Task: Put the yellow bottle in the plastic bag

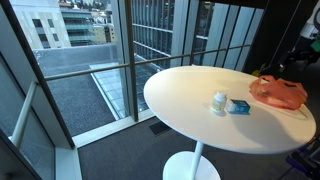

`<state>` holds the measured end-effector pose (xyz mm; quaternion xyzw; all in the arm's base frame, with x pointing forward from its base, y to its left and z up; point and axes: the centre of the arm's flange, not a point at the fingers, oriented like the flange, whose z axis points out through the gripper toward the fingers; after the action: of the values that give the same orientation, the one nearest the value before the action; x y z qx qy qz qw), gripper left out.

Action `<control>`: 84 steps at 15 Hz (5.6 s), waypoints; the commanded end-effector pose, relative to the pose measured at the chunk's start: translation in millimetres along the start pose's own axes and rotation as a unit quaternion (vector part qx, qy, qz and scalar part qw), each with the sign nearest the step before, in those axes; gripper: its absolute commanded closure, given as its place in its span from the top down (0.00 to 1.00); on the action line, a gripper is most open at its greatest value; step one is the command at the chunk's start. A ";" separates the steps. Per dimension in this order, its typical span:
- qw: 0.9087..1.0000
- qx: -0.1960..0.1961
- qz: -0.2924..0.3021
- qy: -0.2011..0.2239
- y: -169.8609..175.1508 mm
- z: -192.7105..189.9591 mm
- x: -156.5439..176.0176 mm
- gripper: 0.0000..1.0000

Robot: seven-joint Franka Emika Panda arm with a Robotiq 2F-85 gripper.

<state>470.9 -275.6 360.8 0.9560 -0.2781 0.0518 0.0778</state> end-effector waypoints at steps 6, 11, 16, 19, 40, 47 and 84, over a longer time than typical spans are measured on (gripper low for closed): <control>1.000 0.000 0.004 0.007 -2.3 5.8 5.3 1.00; 1.000 0.012 0.005 0.025 -11.9 24.3 19.1 1.00; 0.999 0.026 0.008 0.047 -24.9 38.4 31.6 1.00; 0.998 0.028 0.008 0.055 -30.2 43.9 37.7 1.00; 0.998 0.010 -0.002 0.067 -32.6 46.8 35.5 0.00; 0.994 -0.001 -0.015 0.110 -24.8 -15.3 19.7 0.02; 0.980 0.026 -0.192 -0.052 -31.8 -122.4 -107.0 1.00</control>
<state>407.3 -179.0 451.1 0.9910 -0.1183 0.0081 0.0614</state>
